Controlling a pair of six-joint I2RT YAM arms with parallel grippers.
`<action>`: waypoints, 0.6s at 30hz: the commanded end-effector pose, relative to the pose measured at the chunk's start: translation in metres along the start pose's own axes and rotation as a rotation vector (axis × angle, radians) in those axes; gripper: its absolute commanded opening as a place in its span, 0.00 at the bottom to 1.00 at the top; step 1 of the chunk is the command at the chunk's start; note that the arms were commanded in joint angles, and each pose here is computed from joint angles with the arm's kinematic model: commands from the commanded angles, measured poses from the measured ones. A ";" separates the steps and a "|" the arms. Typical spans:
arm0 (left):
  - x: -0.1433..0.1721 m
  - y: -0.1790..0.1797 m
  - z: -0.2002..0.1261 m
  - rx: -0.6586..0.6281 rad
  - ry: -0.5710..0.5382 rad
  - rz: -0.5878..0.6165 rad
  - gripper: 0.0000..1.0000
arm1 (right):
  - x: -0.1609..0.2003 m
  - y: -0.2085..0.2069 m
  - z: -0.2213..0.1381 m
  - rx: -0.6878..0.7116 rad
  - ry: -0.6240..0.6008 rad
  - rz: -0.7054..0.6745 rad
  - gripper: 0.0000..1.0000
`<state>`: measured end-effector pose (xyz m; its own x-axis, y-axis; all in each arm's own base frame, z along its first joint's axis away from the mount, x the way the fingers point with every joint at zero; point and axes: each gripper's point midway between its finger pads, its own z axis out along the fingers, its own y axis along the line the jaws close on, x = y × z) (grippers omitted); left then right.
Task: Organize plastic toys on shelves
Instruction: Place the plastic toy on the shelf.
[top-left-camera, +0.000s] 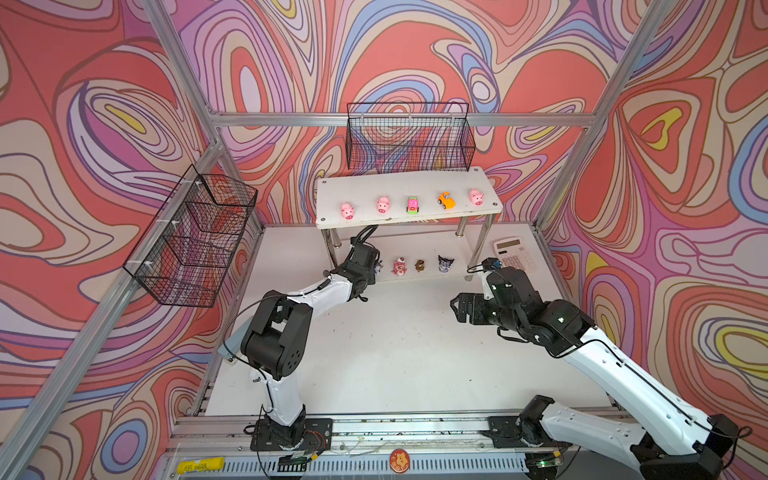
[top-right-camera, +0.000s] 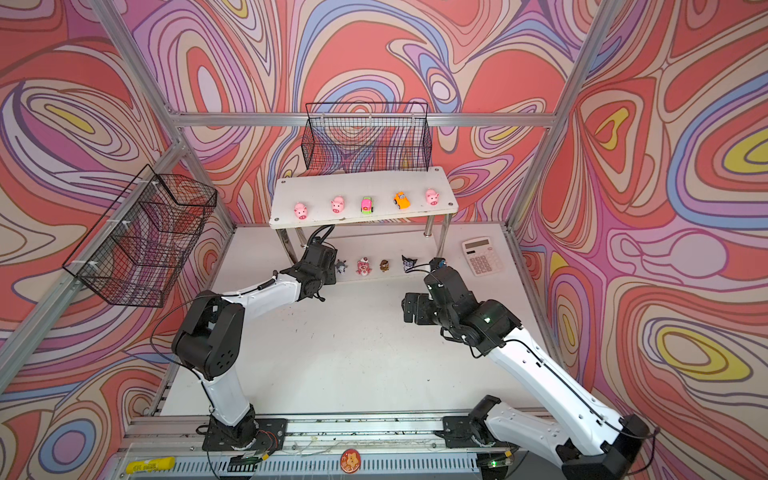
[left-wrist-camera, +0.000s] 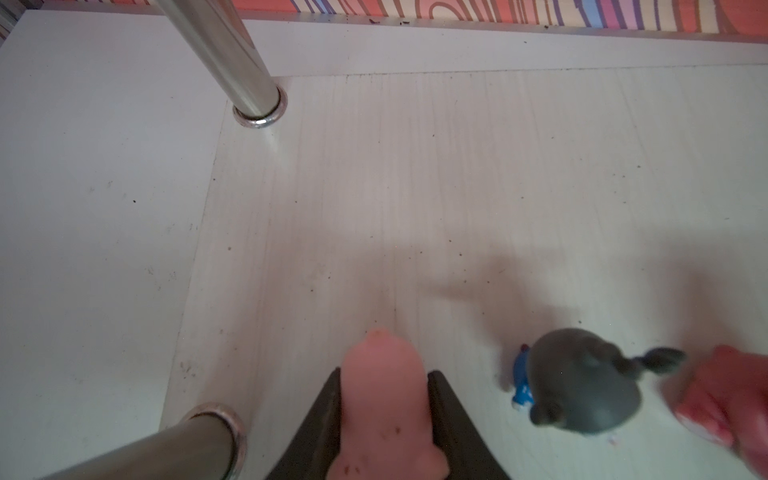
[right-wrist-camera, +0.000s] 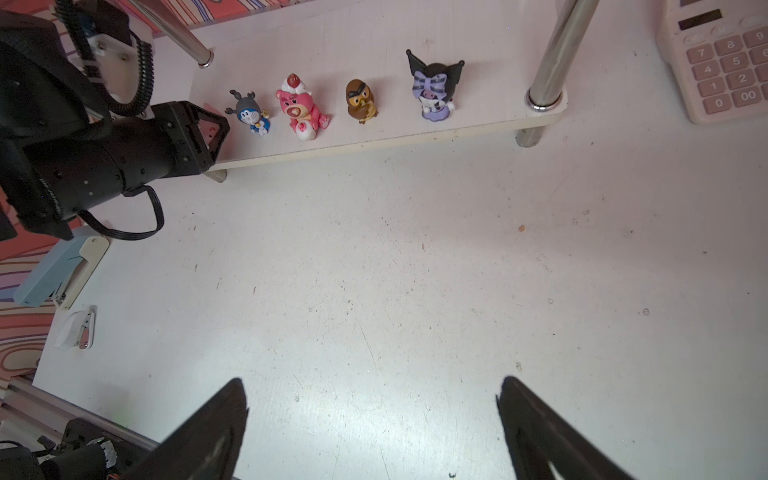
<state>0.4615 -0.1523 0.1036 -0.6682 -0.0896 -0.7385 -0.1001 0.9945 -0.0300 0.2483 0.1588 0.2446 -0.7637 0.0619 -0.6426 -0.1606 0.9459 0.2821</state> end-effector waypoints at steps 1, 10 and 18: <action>-0.006 0.000 0.004 0.003 -0.010 0.002 0.36 | -0.007 0.001 -0.006 -0.001 -0.022 -0.009 0.98; -0.006 0.001 0.003 0.002 -0.008 0.006 0.42 | -0.007 0.001 -0.009 -0.002 -0.030 -0.007 0.98; -0.004 0.002 0.001 0.004 -0.006 0.000 0.43 | -0.007 0.001 -0.009 -0.005 -0.031 -0.007 0.98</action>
<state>0.4614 -0.1526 0.1035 -0.6689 -0.0900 -0.7379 -0.0988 0.9946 -0.0317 0.2480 0.1585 0.2452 -0.7628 0.0630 -0.6436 -0.1608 0.9455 0.2831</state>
